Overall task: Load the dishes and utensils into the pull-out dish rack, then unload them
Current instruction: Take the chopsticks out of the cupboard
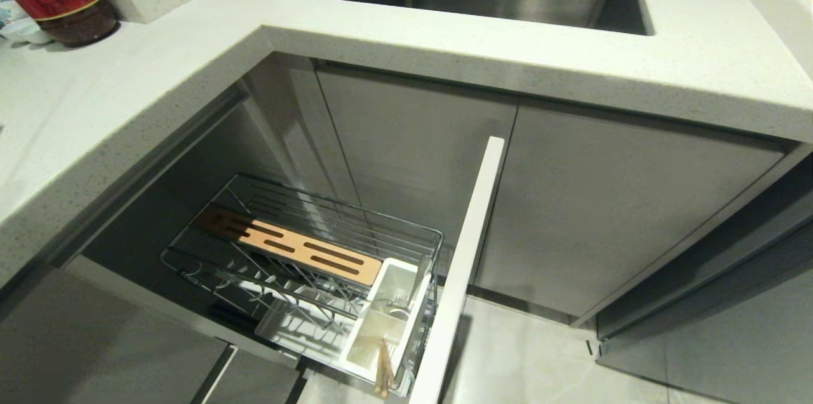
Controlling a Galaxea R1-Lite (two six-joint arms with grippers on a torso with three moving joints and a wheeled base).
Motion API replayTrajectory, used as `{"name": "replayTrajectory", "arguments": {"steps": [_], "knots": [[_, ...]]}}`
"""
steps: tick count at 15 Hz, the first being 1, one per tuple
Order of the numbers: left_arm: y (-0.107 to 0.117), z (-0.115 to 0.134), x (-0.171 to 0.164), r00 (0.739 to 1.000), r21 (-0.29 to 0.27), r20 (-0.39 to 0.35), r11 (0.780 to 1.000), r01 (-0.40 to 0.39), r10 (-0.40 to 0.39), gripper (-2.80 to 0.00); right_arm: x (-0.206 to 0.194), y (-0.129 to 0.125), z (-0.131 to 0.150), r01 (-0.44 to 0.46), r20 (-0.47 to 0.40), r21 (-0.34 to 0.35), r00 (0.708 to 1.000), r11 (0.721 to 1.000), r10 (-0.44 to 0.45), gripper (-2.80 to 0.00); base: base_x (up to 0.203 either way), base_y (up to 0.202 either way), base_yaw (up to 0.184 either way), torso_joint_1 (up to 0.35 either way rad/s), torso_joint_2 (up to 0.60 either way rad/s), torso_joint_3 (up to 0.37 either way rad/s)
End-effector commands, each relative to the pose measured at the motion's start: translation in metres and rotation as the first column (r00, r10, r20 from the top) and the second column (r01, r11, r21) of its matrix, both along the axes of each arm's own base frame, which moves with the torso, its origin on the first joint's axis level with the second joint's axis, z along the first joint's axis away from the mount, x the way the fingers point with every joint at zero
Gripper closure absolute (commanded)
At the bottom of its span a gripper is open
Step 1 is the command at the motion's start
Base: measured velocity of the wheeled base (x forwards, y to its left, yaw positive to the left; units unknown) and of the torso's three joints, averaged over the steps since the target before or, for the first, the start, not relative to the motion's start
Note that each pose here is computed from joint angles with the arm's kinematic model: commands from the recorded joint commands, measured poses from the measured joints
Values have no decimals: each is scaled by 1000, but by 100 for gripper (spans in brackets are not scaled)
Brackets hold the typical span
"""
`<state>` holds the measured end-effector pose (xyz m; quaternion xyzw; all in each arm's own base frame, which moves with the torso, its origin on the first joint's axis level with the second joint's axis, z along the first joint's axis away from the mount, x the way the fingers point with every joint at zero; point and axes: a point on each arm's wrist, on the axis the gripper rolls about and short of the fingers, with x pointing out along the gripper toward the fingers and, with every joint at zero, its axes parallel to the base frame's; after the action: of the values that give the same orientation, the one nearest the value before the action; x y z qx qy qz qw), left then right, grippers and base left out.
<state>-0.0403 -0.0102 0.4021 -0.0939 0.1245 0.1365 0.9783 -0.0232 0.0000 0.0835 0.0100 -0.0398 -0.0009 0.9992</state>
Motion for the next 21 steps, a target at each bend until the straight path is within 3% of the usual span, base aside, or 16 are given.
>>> {"name": "replayTrajectory", "arguments": {"steps": [1,5,10,14,21], "knots": [[-7,-1,1,975,-13,2,974,-224,224,0,2,0,-7,-1,-26,0,1000,1000,1,0,0,0,0,0,0,0],[-5,-5,7,876,-26,-25,876,-482,481,0,2,0,-7,0,-27,0,1000,1000,0,0,0,0,0,0,0,0],[7,-12,25,818,-48,-103,819,-572,565,0,2,0,-8,0,-27,0,1000,1000,0,0,0,0,0,0,0,0],[23,-18,49,801,-70,-181,805,-590,571,0,2,0,-7,0,-27,0,1000,1000,0,0,0,0,0,0,0,0],[54,-29,97,796,-68,-208,804,-591,568,0,2,0,-7,0,-26,0,1000,1000,0,0,0,0,0,0,0,0]]}}
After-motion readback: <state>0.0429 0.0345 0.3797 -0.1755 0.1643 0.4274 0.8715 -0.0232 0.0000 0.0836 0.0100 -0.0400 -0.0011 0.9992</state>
